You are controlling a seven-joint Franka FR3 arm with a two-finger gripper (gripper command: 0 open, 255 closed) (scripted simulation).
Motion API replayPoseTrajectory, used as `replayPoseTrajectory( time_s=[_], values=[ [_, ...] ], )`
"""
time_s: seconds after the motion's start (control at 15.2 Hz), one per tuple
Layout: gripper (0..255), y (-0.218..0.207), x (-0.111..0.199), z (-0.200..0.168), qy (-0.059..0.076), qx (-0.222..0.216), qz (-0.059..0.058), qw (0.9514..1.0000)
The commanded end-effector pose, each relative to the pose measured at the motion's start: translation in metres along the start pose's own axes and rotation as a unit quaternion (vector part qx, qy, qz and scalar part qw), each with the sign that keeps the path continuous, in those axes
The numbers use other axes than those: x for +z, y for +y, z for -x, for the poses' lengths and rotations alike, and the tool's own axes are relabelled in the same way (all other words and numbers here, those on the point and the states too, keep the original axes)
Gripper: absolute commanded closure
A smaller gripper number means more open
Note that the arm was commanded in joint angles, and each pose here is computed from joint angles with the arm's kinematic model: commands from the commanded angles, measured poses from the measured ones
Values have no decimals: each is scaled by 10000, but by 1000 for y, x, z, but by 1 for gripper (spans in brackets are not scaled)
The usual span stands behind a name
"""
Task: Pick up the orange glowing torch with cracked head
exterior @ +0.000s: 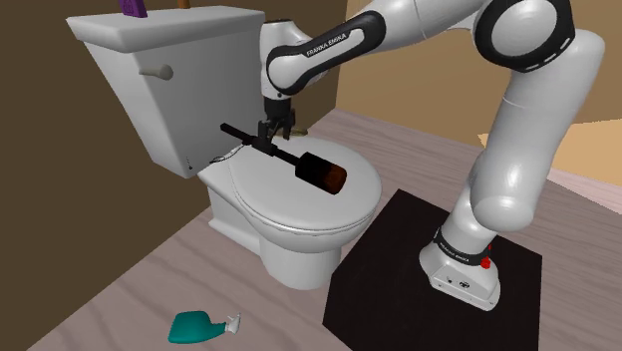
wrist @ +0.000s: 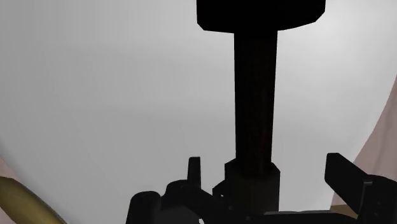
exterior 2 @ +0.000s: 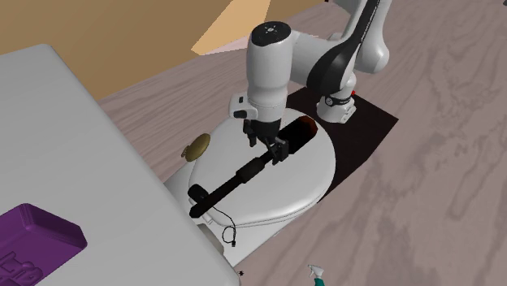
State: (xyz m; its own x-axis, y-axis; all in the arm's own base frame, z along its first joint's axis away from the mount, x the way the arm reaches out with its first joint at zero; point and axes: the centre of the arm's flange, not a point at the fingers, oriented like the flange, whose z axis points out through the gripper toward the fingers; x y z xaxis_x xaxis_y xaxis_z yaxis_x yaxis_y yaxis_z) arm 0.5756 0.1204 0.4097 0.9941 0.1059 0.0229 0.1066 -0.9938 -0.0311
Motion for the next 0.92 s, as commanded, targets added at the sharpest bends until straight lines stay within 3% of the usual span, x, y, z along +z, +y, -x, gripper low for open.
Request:
replayPoseTrajectory(
  time_s=[0.0,0.33,0.4,0.86],
  values=[
    [0,0,10,-2,4,-3,-2,10000],
    [0,0,29,-1,4,-3,-2,10000],
    [255,0,29,-2,4,-3,-2,10000],
    [255,0,28,-1,4,-2,-2,10000]
  ],
)
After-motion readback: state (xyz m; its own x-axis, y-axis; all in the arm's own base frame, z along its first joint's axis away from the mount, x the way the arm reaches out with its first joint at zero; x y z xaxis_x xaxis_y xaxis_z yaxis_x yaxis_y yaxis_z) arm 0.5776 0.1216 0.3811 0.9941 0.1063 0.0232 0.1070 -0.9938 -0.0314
